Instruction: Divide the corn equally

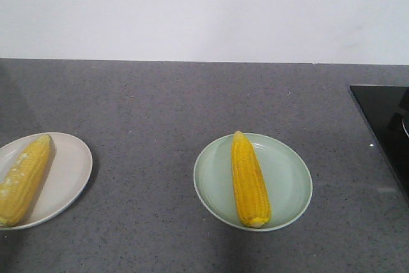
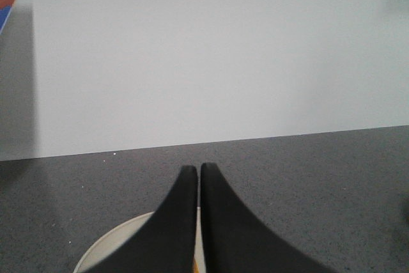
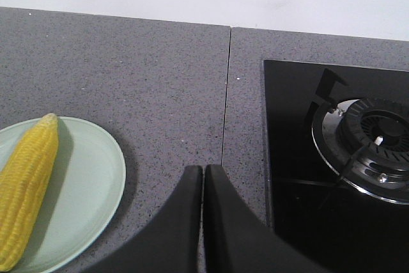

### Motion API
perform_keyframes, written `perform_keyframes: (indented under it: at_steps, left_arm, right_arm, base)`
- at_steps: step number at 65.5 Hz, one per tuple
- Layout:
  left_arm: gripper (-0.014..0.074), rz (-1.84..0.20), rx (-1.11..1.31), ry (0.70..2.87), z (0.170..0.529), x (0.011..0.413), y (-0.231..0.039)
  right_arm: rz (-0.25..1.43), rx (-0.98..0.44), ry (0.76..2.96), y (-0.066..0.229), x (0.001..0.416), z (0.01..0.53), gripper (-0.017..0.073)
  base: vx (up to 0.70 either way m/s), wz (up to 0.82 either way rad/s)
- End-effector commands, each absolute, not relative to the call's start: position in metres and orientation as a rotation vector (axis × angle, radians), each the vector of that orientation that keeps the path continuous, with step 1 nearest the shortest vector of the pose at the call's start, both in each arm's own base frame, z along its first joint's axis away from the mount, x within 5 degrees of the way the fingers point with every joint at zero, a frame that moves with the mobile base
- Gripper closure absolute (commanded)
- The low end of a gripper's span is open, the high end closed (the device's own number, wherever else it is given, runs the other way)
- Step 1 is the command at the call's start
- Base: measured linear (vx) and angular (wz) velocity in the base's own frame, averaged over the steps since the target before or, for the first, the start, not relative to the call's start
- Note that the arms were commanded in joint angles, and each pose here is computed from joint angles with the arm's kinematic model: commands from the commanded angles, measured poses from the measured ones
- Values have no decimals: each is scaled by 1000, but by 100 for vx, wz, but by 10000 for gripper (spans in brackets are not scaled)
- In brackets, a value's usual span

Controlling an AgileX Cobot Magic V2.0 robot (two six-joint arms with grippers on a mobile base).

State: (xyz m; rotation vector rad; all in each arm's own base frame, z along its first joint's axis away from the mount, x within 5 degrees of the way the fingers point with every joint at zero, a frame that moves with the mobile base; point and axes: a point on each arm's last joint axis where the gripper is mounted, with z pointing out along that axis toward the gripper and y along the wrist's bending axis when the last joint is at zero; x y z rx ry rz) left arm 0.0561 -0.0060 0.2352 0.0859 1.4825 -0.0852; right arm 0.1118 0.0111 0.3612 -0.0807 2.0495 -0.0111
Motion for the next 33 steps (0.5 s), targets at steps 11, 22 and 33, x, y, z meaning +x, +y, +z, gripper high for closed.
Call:
perform_keyframes:
  at_steps: [11,22,33]
  left_arm:
    - [600,-104,61,1356,226,53,-6]
    - [600,-90,33,1347,214,54,-5]
    - [600,-65,11,1338,215,54,-3]
  right_arm:
    - [-3,-93,1959,12,113,375,570]
    - [-3,-93,1959,12,113,375,570]
    - [-4,-93,1959,12,113,375,570]
  base:
    - [0,0]
    - [0,0]
    - [0,0]
